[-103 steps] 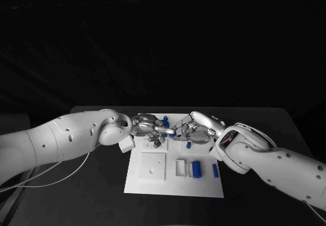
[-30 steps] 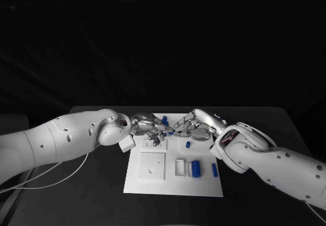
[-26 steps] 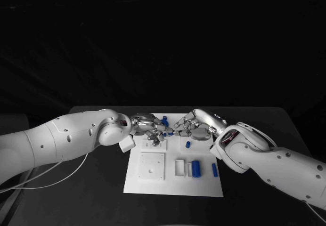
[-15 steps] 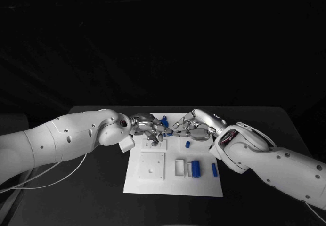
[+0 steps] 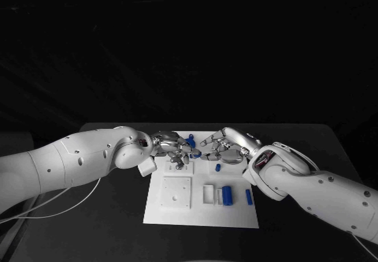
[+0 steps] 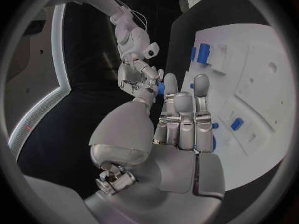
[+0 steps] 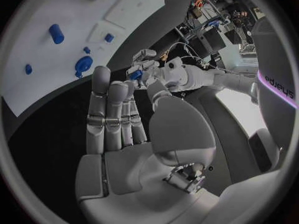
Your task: Assemble the parts on the task board
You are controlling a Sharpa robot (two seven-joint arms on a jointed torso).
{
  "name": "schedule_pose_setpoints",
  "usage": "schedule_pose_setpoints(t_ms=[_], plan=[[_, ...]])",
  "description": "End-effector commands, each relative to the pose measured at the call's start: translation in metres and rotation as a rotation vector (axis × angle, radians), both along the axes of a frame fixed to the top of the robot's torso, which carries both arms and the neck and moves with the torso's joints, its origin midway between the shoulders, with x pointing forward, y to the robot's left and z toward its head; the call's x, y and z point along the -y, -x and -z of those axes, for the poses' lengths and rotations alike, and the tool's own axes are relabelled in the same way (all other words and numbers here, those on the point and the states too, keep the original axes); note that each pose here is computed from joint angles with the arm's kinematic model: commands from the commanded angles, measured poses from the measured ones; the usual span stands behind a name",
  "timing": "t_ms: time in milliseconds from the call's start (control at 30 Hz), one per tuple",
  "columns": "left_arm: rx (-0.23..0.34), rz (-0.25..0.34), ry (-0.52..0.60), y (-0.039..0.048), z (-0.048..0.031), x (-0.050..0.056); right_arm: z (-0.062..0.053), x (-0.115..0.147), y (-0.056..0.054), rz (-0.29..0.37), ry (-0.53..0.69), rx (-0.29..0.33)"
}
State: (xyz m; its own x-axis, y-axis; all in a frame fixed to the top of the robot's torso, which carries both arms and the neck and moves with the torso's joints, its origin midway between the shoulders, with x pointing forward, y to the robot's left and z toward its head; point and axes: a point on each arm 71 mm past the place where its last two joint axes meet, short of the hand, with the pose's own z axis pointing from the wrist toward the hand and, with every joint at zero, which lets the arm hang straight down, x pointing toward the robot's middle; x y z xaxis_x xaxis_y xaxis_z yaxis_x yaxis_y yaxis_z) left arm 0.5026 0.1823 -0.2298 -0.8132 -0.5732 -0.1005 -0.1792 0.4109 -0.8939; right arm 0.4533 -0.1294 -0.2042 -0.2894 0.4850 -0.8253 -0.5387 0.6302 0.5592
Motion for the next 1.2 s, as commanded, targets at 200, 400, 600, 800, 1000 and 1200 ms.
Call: schedule_pose_setpoints(t_ms=[200, 400, 600, 800, 1000, 1200], plan=[[0.005, 0.013, 0.010, 0.0007, -0.0012, 0.0030, 0.0034, -0.0031, 0.0016, -0.022, 0.018, -0.018], [0.008, 0.007, 0.011, 0.0002, -0.0013, 0.0030, 0.0064, -0.0055, 0.0033, -0.035, 0.023, -0.030], [0.011, 0.003, 0.013, -0.0002, -0.0015, 0.0029, 0.0083, -0.0073, 0.0044, -0.041, 0.023, -0.036], [0.012, 0.002, 0.015, -0.0004, -0.0016, 0.0030, 0.0091, -0.0081, 0.0049, -0.044, 0.024, -0.038], [0.012, 0.000, 0.015, -0.0006, -0.0016, 0.0023, 0.0100, -0.0080, 0.0054, -0.045, 0.025, -0.041], [0.013, -0.008, 0.010, -0.0015, -0.0013, 0.0007, 0.0104, -0.0073, 0.0063, -0.046, 0.025, -0.041]])
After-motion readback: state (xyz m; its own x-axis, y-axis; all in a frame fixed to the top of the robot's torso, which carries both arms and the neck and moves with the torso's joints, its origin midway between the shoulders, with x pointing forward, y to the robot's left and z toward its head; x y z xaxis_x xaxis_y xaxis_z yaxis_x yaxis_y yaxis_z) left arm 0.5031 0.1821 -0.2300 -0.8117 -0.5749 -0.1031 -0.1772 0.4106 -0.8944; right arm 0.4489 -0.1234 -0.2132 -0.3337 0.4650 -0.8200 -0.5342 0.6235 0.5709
